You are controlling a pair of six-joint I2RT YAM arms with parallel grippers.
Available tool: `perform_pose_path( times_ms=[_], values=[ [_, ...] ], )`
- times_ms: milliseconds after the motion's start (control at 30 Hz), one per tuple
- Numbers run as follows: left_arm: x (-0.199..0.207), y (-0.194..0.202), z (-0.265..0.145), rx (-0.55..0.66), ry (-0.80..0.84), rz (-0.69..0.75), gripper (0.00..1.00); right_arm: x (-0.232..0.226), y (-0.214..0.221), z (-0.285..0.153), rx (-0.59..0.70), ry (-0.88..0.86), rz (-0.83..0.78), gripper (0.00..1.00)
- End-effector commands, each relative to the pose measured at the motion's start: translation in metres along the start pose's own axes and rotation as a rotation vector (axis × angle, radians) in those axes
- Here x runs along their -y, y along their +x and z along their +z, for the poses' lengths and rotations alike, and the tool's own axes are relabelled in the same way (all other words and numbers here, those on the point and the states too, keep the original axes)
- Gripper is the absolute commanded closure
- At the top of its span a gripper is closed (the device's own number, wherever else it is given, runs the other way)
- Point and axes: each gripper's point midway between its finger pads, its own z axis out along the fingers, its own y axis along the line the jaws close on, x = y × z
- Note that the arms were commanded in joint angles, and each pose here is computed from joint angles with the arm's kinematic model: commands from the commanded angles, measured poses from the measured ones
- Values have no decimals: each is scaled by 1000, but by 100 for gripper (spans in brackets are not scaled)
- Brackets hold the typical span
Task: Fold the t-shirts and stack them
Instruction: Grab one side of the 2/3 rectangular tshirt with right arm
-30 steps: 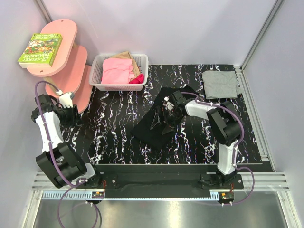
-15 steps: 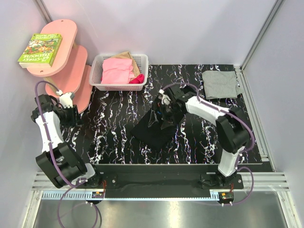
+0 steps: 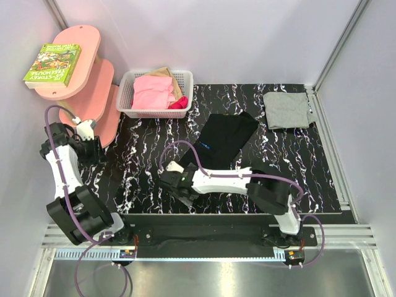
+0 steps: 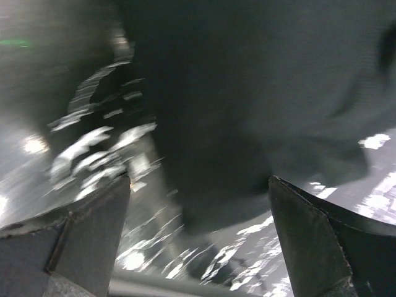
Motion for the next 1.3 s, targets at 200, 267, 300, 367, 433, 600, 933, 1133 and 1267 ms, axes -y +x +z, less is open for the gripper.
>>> perform_pose_path(
  times_ms=[200, 267, 300, 367, 433, 600, 933, 1133, 1267],
  values=[
    [0, -14, -11, 48, -11, 22, 64, 46, -30, 16, 77, 391, -85, 0],
    [1, -16, -12, 54, -12, 25, 64, 39, -35, 17, 87, 389, -92, 0],
    [0, -16, -12, 51, -13, 25, 64, 36, -36, 18, 87, 386, -96, 0],
    [0, -18, -14, 55, -15, 28, 64, 28, -38, 19, 93, 372, -101, 0],
    [0, -18, -14, 53, -14, 31, 64, 19, -40, 17, 102, 362, -114, 0],
    [0, -18, -14, 50, -13, 36, 64, -2, -42, 22, 99, 318, -118, 0],
    [0, -17, -15, 50, -20, 45, 64, -5, -37, 42, 64, 326, -112, 0],
    [-1, -16, -15, 47, -25, 49, 64, 8, -28, 63, 24, 297, -52, 19],
    [-2, -17, -16, 51, -26, 50, 64, 12, -24, 70, 5, 287, -39, 33]
  ],
)
